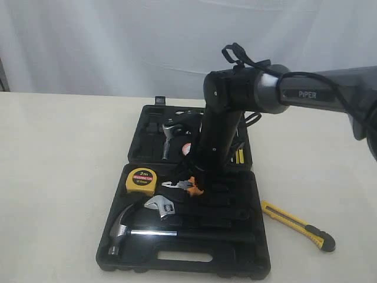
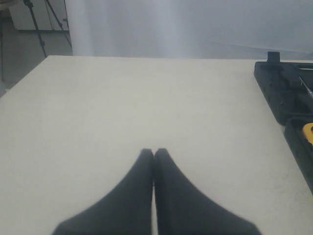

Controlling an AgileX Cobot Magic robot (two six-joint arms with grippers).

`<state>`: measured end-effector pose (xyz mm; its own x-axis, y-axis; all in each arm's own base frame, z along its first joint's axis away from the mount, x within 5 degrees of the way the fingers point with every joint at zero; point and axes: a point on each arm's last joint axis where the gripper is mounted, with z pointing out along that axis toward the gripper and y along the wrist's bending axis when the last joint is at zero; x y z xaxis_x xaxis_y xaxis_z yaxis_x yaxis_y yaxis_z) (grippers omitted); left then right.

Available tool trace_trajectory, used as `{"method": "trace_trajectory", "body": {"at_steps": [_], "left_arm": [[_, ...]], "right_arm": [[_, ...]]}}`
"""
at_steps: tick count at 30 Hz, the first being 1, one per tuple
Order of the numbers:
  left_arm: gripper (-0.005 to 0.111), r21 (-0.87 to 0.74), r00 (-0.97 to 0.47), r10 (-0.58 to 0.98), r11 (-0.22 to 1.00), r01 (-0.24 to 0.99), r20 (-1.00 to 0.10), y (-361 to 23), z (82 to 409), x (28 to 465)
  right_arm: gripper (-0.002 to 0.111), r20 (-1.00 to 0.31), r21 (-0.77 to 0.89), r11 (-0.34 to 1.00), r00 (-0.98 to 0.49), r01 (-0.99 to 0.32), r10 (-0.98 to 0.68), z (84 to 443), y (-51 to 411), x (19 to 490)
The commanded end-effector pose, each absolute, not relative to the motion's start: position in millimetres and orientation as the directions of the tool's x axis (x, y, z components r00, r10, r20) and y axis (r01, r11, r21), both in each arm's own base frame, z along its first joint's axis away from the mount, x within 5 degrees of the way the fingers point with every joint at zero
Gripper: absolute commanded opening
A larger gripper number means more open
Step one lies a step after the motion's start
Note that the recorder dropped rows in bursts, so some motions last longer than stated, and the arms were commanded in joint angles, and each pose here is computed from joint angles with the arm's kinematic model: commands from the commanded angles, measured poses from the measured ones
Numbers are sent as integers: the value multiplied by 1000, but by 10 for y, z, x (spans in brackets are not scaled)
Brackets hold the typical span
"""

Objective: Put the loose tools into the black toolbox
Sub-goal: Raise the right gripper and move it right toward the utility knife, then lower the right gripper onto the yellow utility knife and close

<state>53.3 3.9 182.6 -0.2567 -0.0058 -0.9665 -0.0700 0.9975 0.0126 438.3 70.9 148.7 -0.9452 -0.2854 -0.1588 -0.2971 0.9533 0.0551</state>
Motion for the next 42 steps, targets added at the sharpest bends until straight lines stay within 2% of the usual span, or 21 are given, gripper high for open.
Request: {"method": "trace_trajectory", "body": {"at_steps": [1, 15, 22, 26, 31, 39, 42], "left_arm": [[0, 7, -252, -10, 998, -67, -968, 37, 1823, 534], [0, 7, -252, -10, 998, -67, -968, 37, 1823, 534], [0, 7, -252, -10, 998, -67, -968, 37, 1823, 534], [0, 7, -252, -10, 998, -67, -968, 37, 1823, 534], [0, 7, -252, -10, 998, -67, -968, 37, 1823, 534], [0, 7, -252, -10, 998, -67, -968, 37, 1823, 534], [0, 7, -252, -10, 998, -67, -968, 37, 1823, 534]], "right_arm": [[-1, -246, 30, 953, -926, -302, -286, 1807, 696, 4429], [-1, -263, 23, 954, -923, -298, -281, 2215, 616, 4319], [-1, -287, 15, 978, -938, -210, -197, 2552, 164, 4117], [-1, -239, -29, 985, -956, -167, -169, 2622, -124, 3828], [-1, -146, -132, 979, -974, -153, -172, 2606, -381, 3453], [0, -73, -118, 980, -983, -161, -170, 2282, -444, 3289], [2, -24, -93, 974, -978, -204, -207, 2179, -432, 3283]]}}
